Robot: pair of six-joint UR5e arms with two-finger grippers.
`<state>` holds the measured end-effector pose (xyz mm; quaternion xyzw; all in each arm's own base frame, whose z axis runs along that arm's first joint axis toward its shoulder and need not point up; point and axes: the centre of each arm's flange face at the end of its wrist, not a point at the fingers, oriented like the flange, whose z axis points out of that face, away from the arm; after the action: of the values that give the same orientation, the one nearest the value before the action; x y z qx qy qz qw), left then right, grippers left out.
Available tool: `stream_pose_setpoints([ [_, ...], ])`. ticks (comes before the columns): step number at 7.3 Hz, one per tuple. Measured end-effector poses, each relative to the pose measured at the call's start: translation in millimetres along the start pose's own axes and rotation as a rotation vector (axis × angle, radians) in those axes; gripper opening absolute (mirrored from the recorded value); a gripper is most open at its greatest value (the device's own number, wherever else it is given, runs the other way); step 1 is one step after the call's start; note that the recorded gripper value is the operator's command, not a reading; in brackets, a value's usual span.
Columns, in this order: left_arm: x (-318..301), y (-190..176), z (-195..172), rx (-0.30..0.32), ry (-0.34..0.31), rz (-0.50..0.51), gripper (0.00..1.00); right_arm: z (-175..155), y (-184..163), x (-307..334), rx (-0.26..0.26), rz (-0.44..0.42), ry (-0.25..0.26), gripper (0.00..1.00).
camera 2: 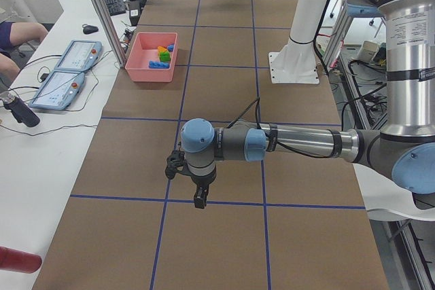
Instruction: Put all blocks into box
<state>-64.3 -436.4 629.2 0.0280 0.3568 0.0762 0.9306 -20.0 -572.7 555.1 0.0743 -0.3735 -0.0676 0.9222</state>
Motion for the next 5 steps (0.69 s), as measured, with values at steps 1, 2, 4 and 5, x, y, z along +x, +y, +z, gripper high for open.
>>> stream_pose_setpoints([
  [1, 2, -1, -3, 0.013, -0.001, 0.008, 1.00, 1, 44, 23, -0.008, -0.001, 0.006, 0.99],
  [2, 5, -2, -8, 0.025, -0.002, 0.018, 1.00, -4, 89, 35, -0.007, 0.009, 0.011, 0.99],
  [4, 9, -3, -13, 0.037, -0.003, 0.031, 1.00, -19, 157, 47, -0.006, 0.050, 0.020, 0.99],
  [5, 9, -2, -13, 0.037, -0.002, 0.032, 1.00, -21, 168, 49, -0.016, 0.068, 0.022, 0.99],
])
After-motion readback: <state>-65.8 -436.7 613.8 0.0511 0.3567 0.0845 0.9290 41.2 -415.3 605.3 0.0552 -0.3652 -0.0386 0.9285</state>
